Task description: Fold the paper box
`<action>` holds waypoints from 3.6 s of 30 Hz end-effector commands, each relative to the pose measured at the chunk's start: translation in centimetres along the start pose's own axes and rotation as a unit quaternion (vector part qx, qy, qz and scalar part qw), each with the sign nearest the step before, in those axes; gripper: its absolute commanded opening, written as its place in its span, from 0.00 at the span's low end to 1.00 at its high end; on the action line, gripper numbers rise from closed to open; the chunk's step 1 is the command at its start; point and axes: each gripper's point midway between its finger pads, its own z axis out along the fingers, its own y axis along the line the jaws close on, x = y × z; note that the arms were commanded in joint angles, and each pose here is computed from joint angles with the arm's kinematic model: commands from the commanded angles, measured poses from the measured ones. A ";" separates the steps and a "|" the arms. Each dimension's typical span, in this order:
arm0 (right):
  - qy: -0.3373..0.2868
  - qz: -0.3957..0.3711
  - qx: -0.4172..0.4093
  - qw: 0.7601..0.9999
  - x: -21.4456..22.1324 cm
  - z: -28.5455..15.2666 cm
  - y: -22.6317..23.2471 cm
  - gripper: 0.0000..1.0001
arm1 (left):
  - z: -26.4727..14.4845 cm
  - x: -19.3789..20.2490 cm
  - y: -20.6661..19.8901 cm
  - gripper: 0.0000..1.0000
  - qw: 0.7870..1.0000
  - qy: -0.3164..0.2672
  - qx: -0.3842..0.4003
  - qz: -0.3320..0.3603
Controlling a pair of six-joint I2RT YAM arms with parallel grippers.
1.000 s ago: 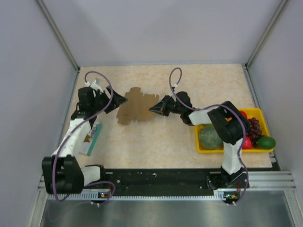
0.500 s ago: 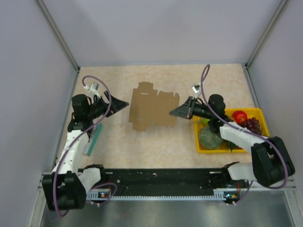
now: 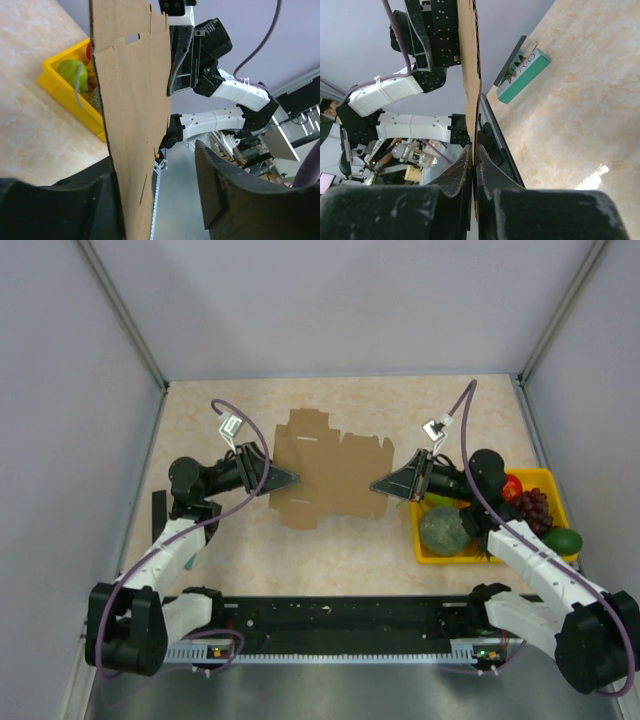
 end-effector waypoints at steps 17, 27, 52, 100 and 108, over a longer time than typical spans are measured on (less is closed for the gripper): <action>-0.002 -0.126 0.371 0.920 -4.1 -7.3 -7.3 0.82 | -0.2 -3.6 -1.0 0.01 0.966 0.031 -0.140 0.214; -0.020 -0.296 0.304 0.905 -12.4 -5.9 1.8 0.91 | 0.8 -1.0 -0.7 0.00 0.945 0.126 -0.200 0.225; 0.240 -0.320 -0.056 0.915 -1.7 3.9 6.4 0.54 | 4.3 4.9 -2.6 0.00 0.906 0.285 -0.139 0.281; -0.096 -0.158 -0.093 0.978 -6.2 -2.5 11.5 0.00 | 1.7 -1.1 -8.6 0.52 0.981 0.028 0.032 0.189; -0.030 -0.162 0.023 0.986 -4.2 -2.7 6.8 0.32 | 1.9 -0.9 -7.8 0.02 0.972 0.055 0.000 0.226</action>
